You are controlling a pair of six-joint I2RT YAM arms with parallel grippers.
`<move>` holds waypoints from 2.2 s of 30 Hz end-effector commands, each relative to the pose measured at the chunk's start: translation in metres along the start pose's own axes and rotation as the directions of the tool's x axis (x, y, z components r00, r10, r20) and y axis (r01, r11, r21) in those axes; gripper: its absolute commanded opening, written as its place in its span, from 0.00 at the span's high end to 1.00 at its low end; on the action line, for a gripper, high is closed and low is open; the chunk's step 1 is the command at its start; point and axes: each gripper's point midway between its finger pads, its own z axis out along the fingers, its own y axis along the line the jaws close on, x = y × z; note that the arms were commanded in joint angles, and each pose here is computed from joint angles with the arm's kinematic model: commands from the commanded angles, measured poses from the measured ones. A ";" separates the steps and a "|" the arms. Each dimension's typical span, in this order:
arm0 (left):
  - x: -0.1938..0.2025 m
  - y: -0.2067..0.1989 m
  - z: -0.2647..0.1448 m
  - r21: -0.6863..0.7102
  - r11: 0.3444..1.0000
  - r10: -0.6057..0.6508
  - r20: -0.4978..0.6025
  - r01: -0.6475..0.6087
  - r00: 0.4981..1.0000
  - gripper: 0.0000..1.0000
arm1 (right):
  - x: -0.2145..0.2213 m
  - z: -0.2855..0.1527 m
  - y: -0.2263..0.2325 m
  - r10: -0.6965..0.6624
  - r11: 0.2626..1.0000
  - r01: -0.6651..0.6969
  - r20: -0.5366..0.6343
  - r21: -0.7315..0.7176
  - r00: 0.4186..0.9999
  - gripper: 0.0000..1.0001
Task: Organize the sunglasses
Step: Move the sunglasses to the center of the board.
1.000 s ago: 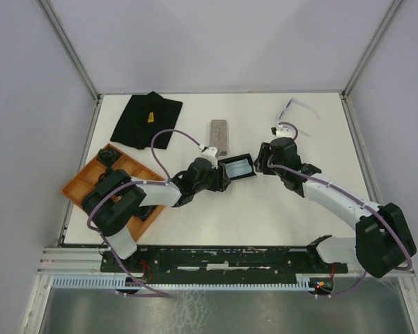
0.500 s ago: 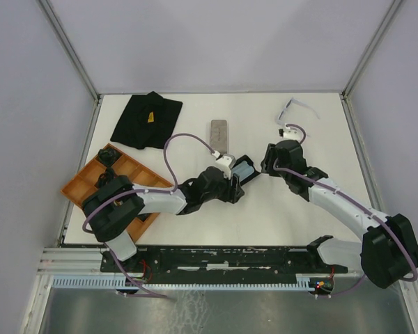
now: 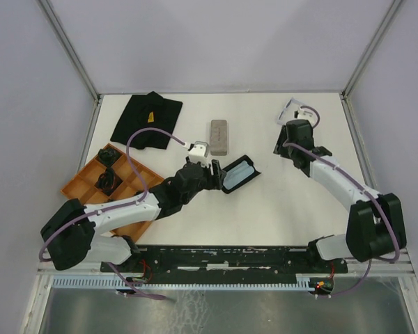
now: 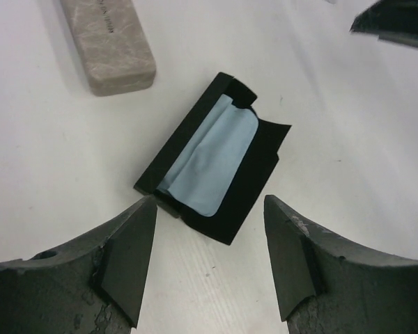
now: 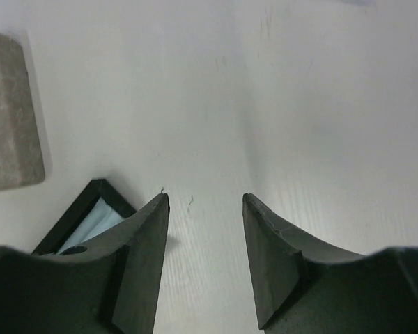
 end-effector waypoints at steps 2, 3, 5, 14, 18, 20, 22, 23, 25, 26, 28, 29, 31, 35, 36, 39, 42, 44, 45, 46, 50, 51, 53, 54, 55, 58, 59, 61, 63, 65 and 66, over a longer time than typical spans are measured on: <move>0.001 0.027 -0.013 -0.091 0.995 0.035 0.016 -0.034 0.999 0.30 | -0.062 0.036 0.001 -0.092 0.995 0.093 0.061 -0.018 0.994 0.43; 0.003 0.028 -0.014 -0.090 0.995 0.035 0.012 -0.034 0.999 0.30 | -0.069 0.048 -0.001 -0.127 0.991 0.128 0.046 -0.024 0.991 0.42; 0.005 0.029 -0.017 -0.089 0.995 0.038 -0.001 -0.037 0.999 0.30 | -0.073 0.070 -0.005 -0.226 0.973 0.224 -0.038 -0.050 0.973 0.39; 0.006 0.035 -0.026 -0.097 0.992 0.076 -0.024 -0.078 0.997 0.30 | -0.093 0.149 -0.024 -0.414 0.905 0.386 -0.157 -0.181 0.897 0.34; 0.003 0.033 -0.026 -0.090 0.992 0.082 -0.024 -0.084 0.996 0.30 | -0.094 0.167 -0.024 -0.507 0.853 0.460 -0.185 -0.247 0.842 0.34; 0.003 0.033 -0.026 -0.090 0.992 0.087 -0.027 -0.089 0.996 0.30 | -0.095 0.172 -0.019 -0.541 0.825 0.475 -0.182 -0.306 0.821 0.34; 0.005 0.033 -0.025 -0.088 0.992 0.092 -0.035 -0.095 0.995 0.30 | -0.090 0.178 -0.019 -0.571 0.802 0.492 -0.195 -0.339 0.797 0.34; 0.006 0.033 -0.025 -0.090 0.991 0.095 -0.041 -0.098 0.995 0.30 | -0.088 0.182 -0.021 -0.584 0.794 0.503 -0.202 -0.342 0.786 0.34; 0.007 0.034 -0.024 -0.091 0.991 0.096 -0.045 -0.100 0.994 0.30 | -0.085 0.188 -0.026 -0.605 0.783 0.523 -0.221 -0.337 0.765 0.34; 0.008 0.034 -0.024 -0.092 0.991 0.096 -0.046 -0.100 0.994 0.30 | -0.085 0.191 -0.028 -0.610 0.781 0.527 -0.227 -0.335 0.759 0.35; 0.009 0.034 -0.023 -0.093 0.990 0.098 -0.051 -0.103 0.994 0.30 | -0.083 0.195 -0.031 -0.617 0.778 0.535 -0.236 -0.331 0.751 0.36; 0.009 0.035 -0.022 -0.096 0.990 0.098 -0.050 -0.103 0.994 0.30 | -0.083 0.197 -0.031 -0.620 0.775 0.539 -0.235 -0.331 0.748 0.37; 0.010 0.035 -0.021 -0.098 0.990 0.101 -0.056 -0.106 0.993 0.30 | -0.084 0.200 -0.031 -0.622 0.774 0.542 -0.232 -0.327 0.748 0.39; 0.011 0.035 -0.020 -0.099 0.989 0.104 -0.063 -0.109 0.993 0.30 | -0.085 0.208 -0.029 -0.622 0.773 0.540 -0.228 -0.334 0.749 0.46; 0.011 0.036 -0.020 -0.101 0.989 0.105 -0.063 -0.111 0.992 0.30 | -0.085 0.209 -0.028 -0.619 0.774 0.535 -0.228 -0.339 0.751 0.48; 0.011 0.037 -0.020 -0.106 0.988 0.106 -0.061 -0.112 0.992 0.30 | -0.084 0.210 -0.024 -0.600 0.785 0.511 -0.227 -0.349 0.767 0.58; 0.011 0.037 -0.019 -0.108 0.988 0.107 -0.064 -0.113 0.992 0.30 | -0.087 0.211 -0.023 -0.568 0.809 0.490 -0.215 -0.325 0.794 0.69; 0.010 0.036 -0.019 -0.109 0.988 0.106 -0.063 -0.113 0.992 0.30 | -0.088 0.209 -0.021 -0.545 0.823 0.472 -0.205 -0.315 0.813 0.75; 0.009 0.036 -0.020 -0.108 0.988 0.106 -0.062 -0.112 0.992 0.30 | -0.089 0.206 -0.019 -0.529 0.832 0.458 -0.198 -0.314 0.825 0.77; 0.009 0.036 -0.020 -0.106 0.988 0.106 -0.062 -0.112 0.992 0.30 | -0.092 0.202 -0.015 -0.519 0.835 0.449 -0.187 -0.317 0.834 0.79; 0.008 0.035 -0.021 -0.104 0.989 0.103 -0.058 -0.109 0.993 0.30 | -0.096 0.189 -0.009 -0.474 0.864 0.418 -0.173 -0.280 0.863 0.89; 0.007 0.035 -0.021 -0.102 0.989 0.100 -0.056 -0.106 0.993 0.30 | -0.096 0.185 -0.010 -0.452 0.880 0.404 -0.181 -0.249 0.873 0.91; 0.006 0.034 -0.021 -0.101 0.990 0.097 -0.053 -0.102 0.994 0.30 | -0.093 0.176 -0.011 -0.399 0.910 0.361 -0.201 -0.203 0.894 0.95; 0.005 0.034 -0.021 -0.100 0.990 0.094 -0.051 -0.099 0.994 0.30 | -0.089 0.170 -0.010 -0.366 0.926 0.332 -0.213 -0.182 0.906 0.97; 0.005 0.032 -0.022 -0.095 0.991 0.092 -0.048 -0.097 0.995 0.30 | -0.088 0.163 -0.010 -0.332 0.941 0.304 -0.216 -0.151 0.918 1.00; 0.003 0.030 -0.023 -0.084 0.993 0.084 -0.044 -0.087 0.996 0.30 | -0.082 0.139 -0.009 -0.233 0.972 0.228 -0.192 -0.052 0.953 1.00; 0.001 0.029 -0.023 -0.079 0.993 0.081 -0.040 -0.083 0.996 0.30 | -0.079 0.130 -0.011 -0.196 0.980 0.198 -0.186 -0.008 0.963 1.00; 0.000 0.027 -0.025 -0.068 0.995 0.074 -0.037 -0.077 0.997 0.30 | -0.072 0.112 -0.011 -0.123 0.989 0.135 -0.185 0.056 0.975 1.00; -0.001 0.025 -0.027 -0.056 0.996 0.067 -0.031 -0.069 0.997 0.30 | -0.056 0.095 -0.012 -0.062 0.988 0.089 -0.205 0.127 0.977 1.00; -0.003 0.024 -0.028 -0.047 0.997 0.064 -0.025 -0.065 0.998 0.30 | -0.037 0.079 -0.016 0.011 0.980 0.033 -0.217 0.195 0.976 1.00; -0.005 0.023 -0.030 -0.045 0.997 0.062 -0.020 -0.063 0.998 0.30 | -0.027 0.072 -0.014 0.046 0.980 -0.001 -0.225 0.199 0.973 1.00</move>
